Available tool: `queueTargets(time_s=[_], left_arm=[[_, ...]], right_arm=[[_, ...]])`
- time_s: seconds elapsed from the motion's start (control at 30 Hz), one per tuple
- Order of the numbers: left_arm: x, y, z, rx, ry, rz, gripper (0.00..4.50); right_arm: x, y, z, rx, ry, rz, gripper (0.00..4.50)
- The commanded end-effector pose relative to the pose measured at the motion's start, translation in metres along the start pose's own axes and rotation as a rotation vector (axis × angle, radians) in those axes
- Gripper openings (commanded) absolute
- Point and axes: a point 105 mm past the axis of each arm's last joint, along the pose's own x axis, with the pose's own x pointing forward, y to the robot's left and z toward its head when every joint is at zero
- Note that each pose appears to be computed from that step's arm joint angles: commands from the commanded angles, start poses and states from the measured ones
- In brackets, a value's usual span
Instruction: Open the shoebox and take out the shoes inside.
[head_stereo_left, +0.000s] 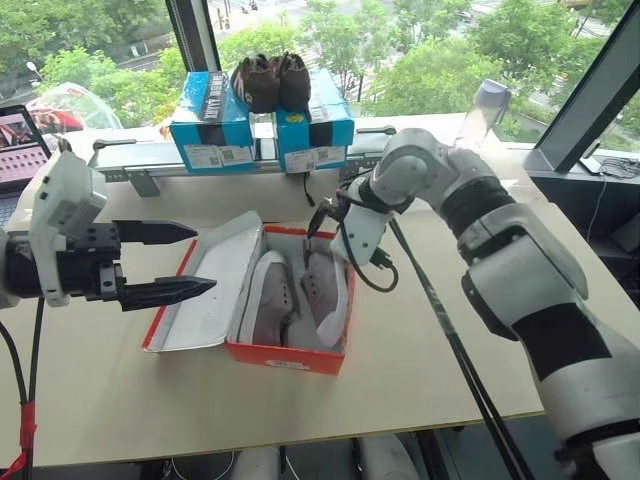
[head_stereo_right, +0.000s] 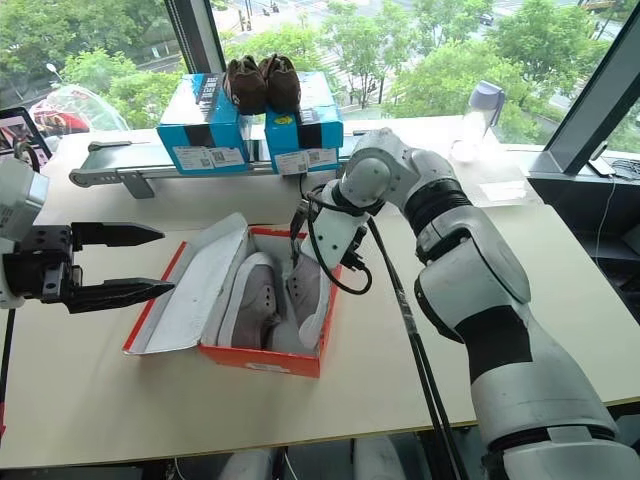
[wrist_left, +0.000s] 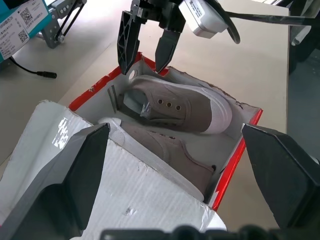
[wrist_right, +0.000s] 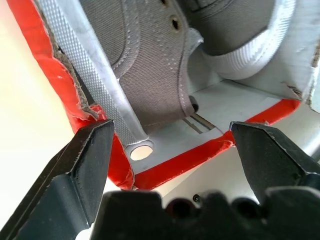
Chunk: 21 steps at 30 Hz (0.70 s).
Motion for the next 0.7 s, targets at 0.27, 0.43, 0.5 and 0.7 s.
queueTargets(time_s=[0.27, 0.43, 0.5, 0.7], left_arm=[[-0.001, 0.000, 0.011, 0.052, -0.014, 0.002, 4.50], [-0.001, 0.000, 0.013, 0.055, -0.012, 0.003, 4.50], [-0.002, -0.001, 0.013, 0.056, -0.012, 0.003, 4.50], [-0.002, -0.002, 0.014, 0.058, -0.012, 0.004, 4.50]], right_arm=[[0.002, 0.003, 0.006, -0.028, -0.028, 0.016, 4.44], [0.015, 0.013, 0.008, -0.036, -0.042, 0.047, 4.44], [0.019, 0.014, 0.010, -0.041, -0.049, 0.051, 4.44], [0.026, 0.017, 0.016, -0.063, -0.076, 0.065, 4.44]])
